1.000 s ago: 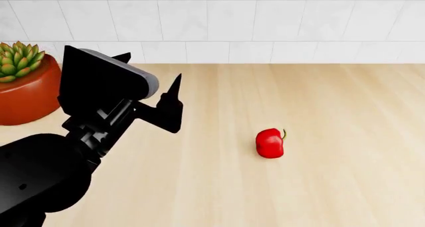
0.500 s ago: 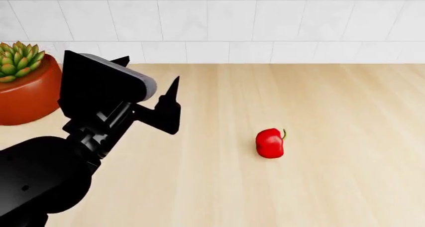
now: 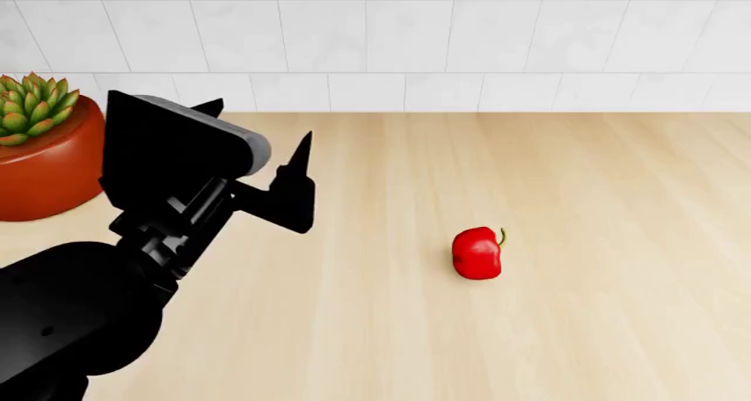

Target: Pick the corn, bell pepper from the counter and place them in the cabinet. Then close the cabinet.

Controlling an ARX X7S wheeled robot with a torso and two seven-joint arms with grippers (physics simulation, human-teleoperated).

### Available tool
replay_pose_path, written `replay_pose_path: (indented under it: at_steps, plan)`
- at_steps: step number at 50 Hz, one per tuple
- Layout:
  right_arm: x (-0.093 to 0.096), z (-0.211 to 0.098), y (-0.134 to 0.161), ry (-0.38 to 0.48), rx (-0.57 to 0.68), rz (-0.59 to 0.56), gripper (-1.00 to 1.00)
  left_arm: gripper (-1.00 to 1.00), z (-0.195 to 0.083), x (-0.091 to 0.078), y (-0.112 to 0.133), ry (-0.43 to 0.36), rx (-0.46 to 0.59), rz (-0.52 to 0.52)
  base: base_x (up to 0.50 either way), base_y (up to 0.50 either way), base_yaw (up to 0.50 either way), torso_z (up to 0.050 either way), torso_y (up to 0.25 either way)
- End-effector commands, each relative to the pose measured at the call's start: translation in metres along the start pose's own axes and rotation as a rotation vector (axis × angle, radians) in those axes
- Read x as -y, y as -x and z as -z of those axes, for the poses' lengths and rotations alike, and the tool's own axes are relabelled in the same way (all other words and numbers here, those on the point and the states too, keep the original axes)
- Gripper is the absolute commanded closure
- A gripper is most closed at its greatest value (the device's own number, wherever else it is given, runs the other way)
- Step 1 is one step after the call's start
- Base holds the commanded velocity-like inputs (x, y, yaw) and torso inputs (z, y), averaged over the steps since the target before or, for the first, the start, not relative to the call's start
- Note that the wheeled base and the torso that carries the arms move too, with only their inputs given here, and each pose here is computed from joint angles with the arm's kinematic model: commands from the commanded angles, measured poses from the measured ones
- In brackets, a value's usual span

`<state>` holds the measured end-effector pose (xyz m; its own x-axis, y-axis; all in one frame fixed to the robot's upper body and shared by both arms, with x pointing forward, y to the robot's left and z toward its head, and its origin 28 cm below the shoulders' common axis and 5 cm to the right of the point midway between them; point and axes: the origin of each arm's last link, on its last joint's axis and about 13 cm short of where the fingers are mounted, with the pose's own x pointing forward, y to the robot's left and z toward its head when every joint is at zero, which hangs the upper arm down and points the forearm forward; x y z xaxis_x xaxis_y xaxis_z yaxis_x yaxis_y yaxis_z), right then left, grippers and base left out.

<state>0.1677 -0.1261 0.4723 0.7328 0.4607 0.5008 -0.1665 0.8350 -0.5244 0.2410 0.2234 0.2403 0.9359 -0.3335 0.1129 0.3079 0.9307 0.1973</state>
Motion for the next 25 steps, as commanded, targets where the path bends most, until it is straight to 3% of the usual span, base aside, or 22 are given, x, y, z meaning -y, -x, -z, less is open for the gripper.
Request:
replay_pose_path:
  at_steps: [1, 13, 25]
  plan:
    - [-0.008, 0.014, 0.03, 0.026, -0.105, -0.056, -1.0, -1.0, 0.0, -0.001, 0.0, 0.004, 0.007, -0.012, 0.0, 0.0, 0.0, 0.0, 0.0]
    - [-0.016, 0.049, 0.061, -0.106, -0.239, -0.084, -1.0, -1.0, -0.002, -0.003, 0.0, 0.006, 0.02, -0.03, 0.0, 0.0, 0.0, 0.0, 0.0]
    - [-0.028, 0.091, 0.073, -0.262, -0.348, -0.101, -1.0, -1.0, -0.003, -0.003, 0.0, 0.009, 0.024, -0.038, 0.0, 0.0, 0.0, 0.0, 0.0]
